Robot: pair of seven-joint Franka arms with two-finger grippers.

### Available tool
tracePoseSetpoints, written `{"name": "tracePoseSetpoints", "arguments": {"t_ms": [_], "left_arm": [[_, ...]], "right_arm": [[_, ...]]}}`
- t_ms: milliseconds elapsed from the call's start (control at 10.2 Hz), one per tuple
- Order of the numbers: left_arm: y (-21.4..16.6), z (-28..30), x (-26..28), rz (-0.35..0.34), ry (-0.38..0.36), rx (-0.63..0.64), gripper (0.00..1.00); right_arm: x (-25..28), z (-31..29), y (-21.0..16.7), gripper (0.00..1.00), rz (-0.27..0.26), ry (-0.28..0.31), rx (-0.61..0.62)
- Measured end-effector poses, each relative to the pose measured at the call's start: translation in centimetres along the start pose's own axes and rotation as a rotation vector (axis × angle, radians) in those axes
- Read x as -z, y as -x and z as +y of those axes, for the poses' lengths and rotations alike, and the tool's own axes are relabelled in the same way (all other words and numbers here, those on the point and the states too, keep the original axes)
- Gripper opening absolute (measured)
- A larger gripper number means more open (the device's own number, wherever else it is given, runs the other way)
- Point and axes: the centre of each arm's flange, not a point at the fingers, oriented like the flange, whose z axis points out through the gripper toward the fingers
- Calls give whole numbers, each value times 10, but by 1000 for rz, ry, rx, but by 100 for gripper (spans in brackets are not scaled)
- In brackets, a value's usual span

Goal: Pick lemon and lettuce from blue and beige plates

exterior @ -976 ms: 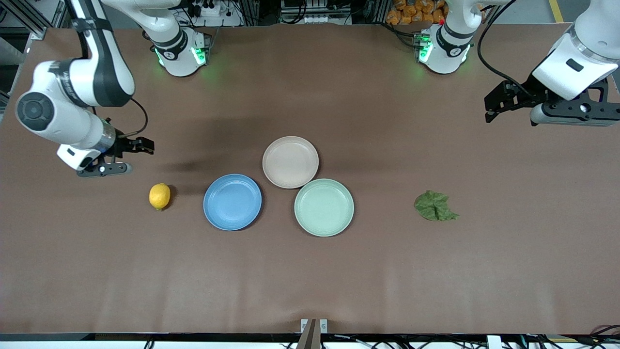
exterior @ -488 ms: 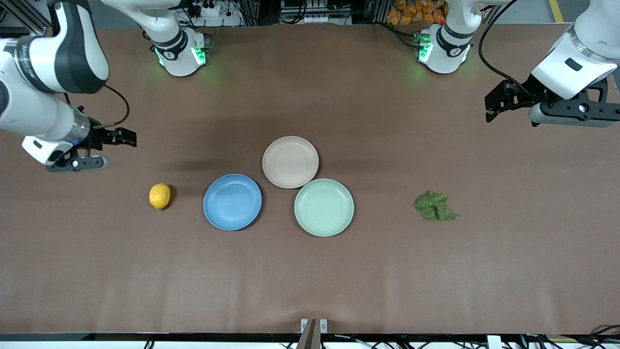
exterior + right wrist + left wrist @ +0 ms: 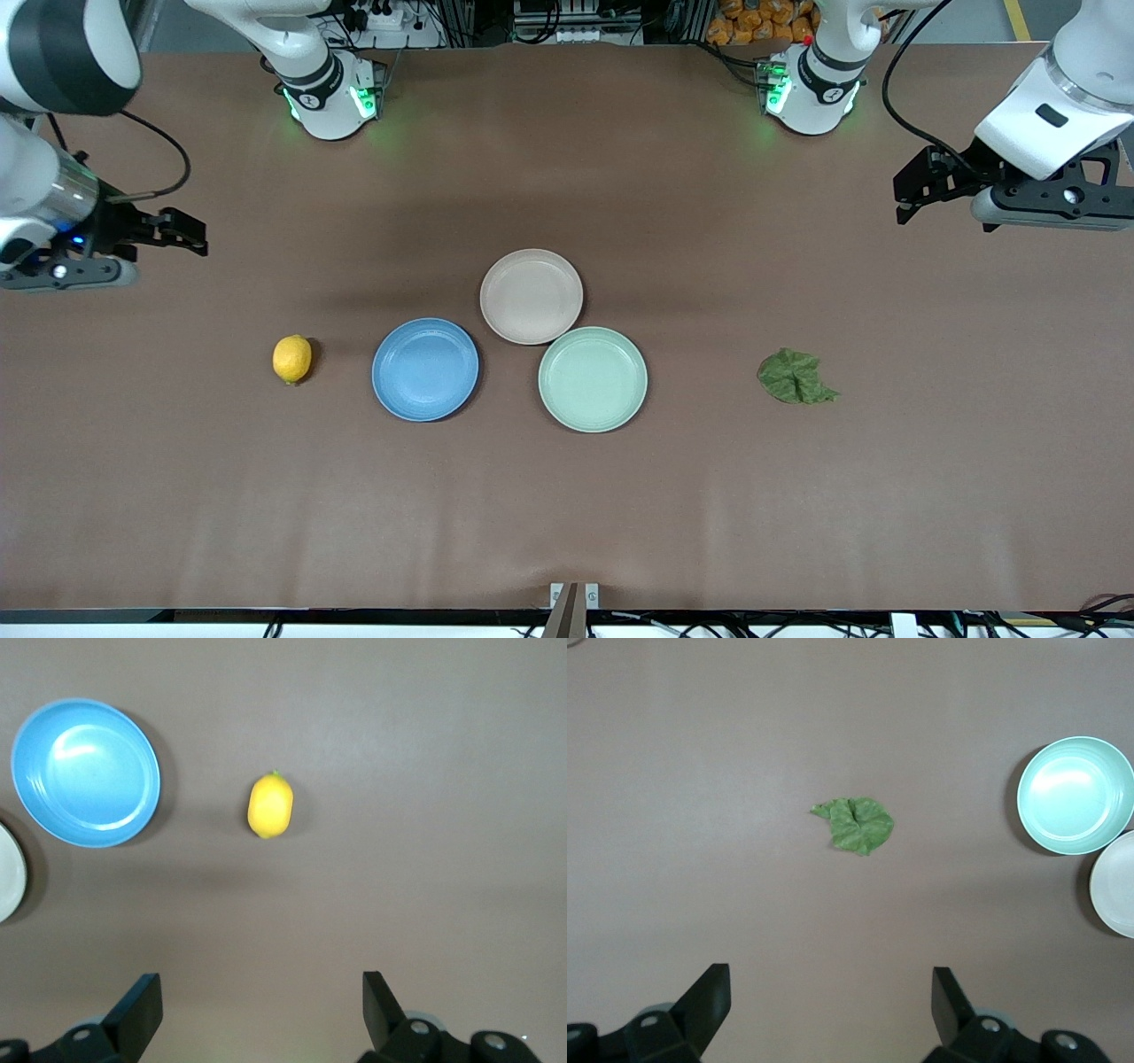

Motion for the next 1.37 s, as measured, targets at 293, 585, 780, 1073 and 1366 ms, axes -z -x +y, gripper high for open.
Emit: {"name": "tracePoseSetpoints", "arguments": {"t_ms": [293, 585, 780, 1073, 1366], "left_arm": [[2, 0, 2, -7, -1, -34, 100], [3, 1, 4, -5, -1, -48, 100], [4, 2, 5, -2, -1, -49, 100], [4, 2, 6, -2, -1, -50, 100], [4, 2, 6, -2, -1, -49, 100]], "right_arm": [[39, 1, 1, 100, 49, 4, -3], [85, 2, 11, 100, 83, 6, -6], [110, 3, 16, 100, 115, 8, -8], [113, 4, 14, 100, 121, 8, -10], [89, 13, -7, 100, 84, 3, -23]]}}
